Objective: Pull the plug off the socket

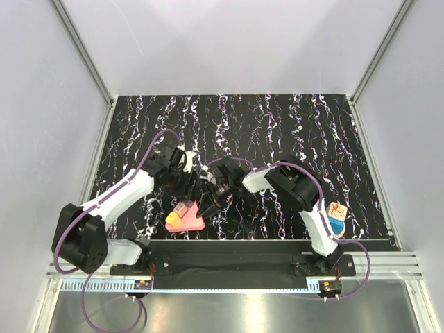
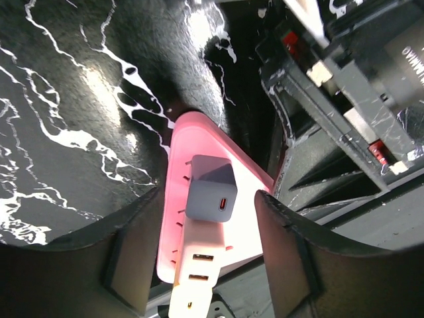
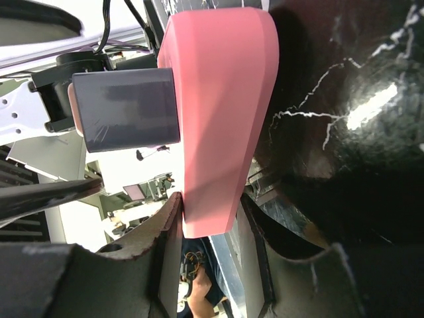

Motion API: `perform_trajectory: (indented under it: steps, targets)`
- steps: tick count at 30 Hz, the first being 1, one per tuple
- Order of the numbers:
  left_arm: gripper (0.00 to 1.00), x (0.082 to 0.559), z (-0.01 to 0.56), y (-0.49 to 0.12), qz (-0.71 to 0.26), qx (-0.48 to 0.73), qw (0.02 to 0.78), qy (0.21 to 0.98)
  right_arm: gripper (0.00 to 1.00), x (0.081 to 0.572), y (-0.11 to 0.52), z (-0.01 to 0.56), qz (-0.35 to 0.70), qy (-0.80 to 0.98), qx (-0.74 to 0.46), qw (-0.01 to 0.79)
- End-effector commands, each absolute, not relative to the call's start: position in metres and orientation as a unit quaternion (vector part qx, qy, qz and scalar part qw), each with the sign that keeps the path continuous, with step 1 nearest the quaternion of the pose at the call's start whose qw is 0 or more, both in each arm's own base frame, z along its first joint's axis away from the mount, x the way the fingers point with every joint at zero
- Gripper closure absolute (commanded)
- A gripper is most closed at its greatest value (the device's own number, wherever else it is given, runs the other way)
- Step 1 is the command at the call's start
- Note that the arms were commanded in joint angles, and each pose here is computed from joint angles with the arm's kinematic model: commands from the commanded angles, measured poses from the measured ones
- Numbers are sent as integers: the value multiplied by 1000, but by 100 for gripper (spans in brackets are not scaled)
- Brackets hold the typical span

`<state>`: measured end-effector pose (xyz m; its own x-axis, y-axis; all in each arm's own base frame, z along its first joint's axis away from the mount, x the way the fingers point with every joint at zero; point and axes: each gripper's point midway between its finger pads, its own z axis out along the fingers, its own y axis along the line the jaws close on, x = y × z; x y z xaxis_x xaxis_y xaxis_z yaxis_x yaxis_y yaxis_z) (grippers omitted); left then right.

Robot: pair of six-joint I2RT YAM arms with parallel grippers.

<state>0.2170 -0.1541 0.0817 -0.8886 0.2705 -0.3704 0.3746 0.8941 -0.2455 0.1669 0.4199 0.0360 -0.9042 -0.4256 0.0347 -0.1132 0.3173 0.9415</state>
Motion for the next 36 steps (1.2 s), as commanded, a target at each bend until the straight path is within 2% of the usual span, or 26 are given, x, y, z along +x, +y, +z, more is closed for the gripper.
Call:
perform_trajectory:
  steps: [1, 10, 20, 21, 24, 29, 36]
  targets:
    - [40, 219, 83, -165, -181, 172, 176, 952, 91, 176, 423, 38, -565, -795, 178, 127]
    - [48, 219, 77, -168, -181, 172, 168, 954, 89, 178, 423, 35, -564, -796, 175, 130]
    - [69, 217, 71, -166, -172, 162, 162, 958, 74, 182, 425, 34, -562, -802, 167, 119]
    - [70, 217, 70, -164, -168, 160, 160, 959, 68, 183, 425, 34, -561, -803, 165, 117]
    - [73, 216, 67, -165, -167, 158, 155, 961, 58, 184, 427, 35, -563, -803, 156, 115]
    - [71, 216, 65, -165, -163, 157, 154, 962, 51, 184, 430, 39, -576, -795, 151, 117]
    - [56, 216, 62, -164, -159, 153, 151, 964, 50, 183, 432, 37, -587, -788, 134, 128]
